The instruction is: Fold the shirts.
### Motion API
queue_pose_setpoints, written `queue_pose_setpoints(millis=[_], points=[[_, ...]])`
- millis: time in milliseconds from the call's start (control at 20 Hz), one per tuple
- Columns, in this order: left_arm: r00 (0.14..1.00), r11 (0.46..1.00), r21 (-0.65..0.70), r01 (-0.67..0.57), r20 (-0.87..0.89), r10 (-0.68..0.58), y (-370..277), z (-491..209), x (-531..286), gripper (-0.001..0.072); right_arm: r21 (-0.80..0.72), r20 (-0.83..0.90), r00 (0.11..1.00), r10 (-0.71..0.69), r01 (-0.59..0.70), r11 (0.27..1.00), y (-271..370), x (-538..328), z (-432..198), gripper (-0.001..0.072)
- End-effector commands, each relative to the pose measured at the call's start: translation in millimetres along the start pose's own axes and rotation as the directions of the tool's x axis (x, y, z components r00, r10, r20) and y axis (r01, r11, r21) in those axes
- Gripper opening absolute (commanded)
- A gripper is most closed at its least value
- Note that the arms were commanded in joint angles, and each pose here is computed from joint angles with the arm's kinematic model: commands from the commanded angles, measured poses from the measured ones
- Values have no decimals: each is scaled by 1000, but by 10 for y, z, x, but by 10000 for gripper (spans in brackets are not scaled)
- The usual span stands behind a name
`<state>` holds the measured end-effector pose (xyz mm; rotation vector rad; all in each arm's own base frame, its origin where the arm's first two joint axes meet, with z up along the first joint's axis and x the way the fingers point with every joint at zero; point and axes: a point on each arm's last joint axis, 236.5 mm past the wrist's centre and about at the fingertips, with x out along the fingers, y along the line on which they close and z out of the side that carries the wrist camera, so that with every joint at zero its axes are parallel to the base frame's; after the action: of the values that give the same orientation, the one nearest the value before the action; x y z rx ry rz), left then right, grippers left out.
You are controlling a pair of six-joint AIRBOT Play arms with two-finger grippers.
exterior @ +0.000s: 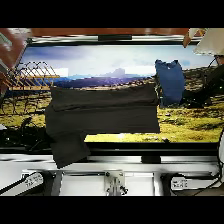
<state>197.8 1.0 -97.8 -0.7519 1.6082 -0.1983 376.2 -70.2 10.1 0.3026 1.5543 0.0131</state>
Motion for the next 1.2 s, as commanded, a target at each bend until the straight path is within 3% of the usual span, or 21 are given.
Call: queue_pose_setpoints(millis=[0, 150, 200, 250, 300, 350, 400, 650, 1150], points=[[1000, 1000, 20, 7, 14, -8, -35, 41, 123, 593, 5, 32, 999, 30, -30, 1000, 47, -14, 62, 512], [1000, 999, 51, -8, 13, 8, -89, 76, 204, 589, 6, 24, 999, 30, -30, 1000, 47, -14, 42, 512], [1000, 999, 49, 1, 23, -2, -117, 101, 202, 483, 6, 15, 999, 31, -32, 999, 51, -12, 22, 512], [1000, 999, 46, 9, 29, -10, -133, 113, 197, 246, 2, 5, 999, 33, -33, 999, 52, -4, -1, 513], [1000, 999, 47, 12, 28, -13, -138, 110, 194, 112, -20, -15, 999, 41, -41, 999, 62, 37, -50, 616], [1000, 999, 47, 14, 24, -15, -142, 101, 194, 92, -32, -60, 997, 56, -58, 998, 64, 135, -166, 675], [1000, 999, 49, 18, 17, -19, -153, 86, 191, 42, -20, -113, 990, 80, -83, 996, 72, 262, -308, 675], [999, 997, 67, 24, 22, -25, -187, 83, 165, 42, 81, -222, 937, 270, -259, 963, 466, 881, -751, 674], [995, 990, 136, 45, 78, -56, -394, 269, -94, 42, 26, -306, 924, 229, -232, 972, 806, 1345, -961, 672]])
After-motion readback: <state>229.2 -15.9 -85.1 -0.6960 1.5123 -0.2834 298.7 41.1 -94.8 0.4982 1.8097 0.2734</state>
